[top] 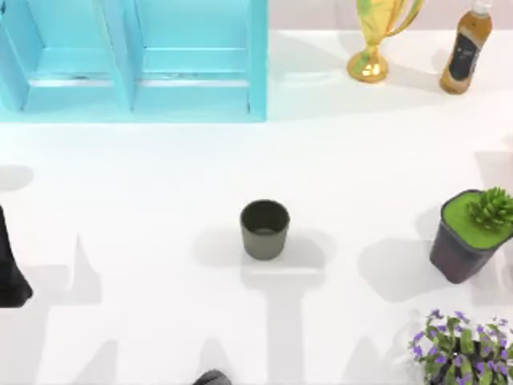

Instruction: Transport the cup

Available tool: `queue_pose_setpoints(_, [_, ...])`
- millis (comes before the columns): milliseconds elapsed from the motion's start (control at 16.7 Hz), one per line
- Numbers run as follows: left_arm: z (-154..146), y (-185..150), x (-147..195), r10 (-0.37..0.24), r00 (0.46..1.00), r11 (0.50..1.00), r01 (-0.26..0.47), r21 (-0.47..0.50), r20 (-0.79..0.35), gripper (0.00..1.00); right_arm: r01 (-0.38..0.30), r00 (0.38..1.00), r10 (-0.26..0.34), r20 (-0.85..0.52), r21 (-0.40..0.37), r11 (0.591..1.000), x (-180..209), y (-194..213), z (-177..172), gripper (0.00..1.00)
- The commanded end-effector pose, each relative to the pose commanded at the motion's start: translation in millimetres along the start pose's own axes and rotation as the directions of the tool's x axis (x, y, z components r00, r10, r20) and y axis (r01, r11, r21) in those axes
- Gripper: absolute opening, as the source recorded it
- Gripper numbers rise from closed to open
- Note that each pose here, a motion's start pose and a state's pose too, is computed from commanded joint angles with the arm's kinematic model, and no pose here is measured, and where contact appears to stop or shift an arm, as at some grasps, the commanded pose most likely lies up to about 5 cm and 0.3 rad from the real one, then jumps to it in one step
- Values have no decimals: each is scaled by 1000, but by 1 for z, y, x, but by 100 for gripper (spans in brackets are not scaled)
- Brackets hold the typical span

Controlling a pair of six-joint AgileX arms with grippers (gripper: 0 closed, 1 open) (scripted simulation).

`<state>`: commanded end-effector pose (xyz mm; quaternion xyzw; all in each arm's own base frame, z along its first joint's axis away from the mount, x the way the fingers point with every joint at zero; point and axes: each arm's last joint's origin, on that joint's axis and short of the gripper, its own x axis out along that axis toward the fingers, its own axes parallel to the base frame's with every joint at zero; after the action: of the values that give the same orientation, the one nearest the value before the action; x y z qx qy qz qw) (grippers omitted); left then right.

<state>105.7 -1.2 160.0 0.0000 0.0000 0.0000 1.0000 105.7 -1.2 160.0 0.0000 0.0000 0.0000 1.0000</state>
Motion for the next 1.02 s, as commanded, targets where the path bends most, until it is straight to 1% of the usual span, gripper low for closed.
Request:
queue_pose_setpoints(180, [2, 0, 0, 2, 1000, 1000, -2, -5, -5, 100, 0, 1000, 0, 0, 0, 1000, 0, 0, 0, 100])
queue_pose_setpoints(360, [20, 0, 1, 13, 998, 999, -15, -45, -58, 100, 0, 1000, 0, 0, 0, 1000, 0, 0, 0, 100])
queue_pose_setpoints(540, [53, -2, 9, 9, 984, 993, -30, -114, -180, 100, 0, 1000, 0, 0, 0, 1000, 0, 0, 0, 100])
queue_pose_setpoints(660, [74, -5, 23, -4, 950, 985, -49, -163, -312, 100, 0, 1000, 0, 0, 0, 1000, 0, 0, 0, 100])
queue_pose_setpoints(720, [83, -7, 34, -14, 920, 981, -64, -184, -391, 100, 0, 1000, 0, 0, 0, 1000, 0, 0, 0, 100])
queue_pose_setpoints(780, [91, -11, 47, -26, 879, 976, -81, -202, -476, 100, 0, 1000, 0, 0, 0, 1000, 0, 0, 0, 100])
queue_pose_setpoints(840, [97, -15, 61, -38, 827, 971, -101, -215, -561, 100, 0, 1000, 0, 0, 0, 1000, 0, 0, 0, 100])
queue_pose_setpoints(900, [102, -20, 77, -51, 763, 967, -123, -222, -645, 100, 0, 1000, 0, 0, 0, 1000, 0, 0, 0, 100])
queue_pose_setpoints(1020, [106, -36, 111, -73, 605, 963, -165, -215, -793, 100, 0, 1000, 0, 0, 0, 1000, 0, 0, 0, 100])
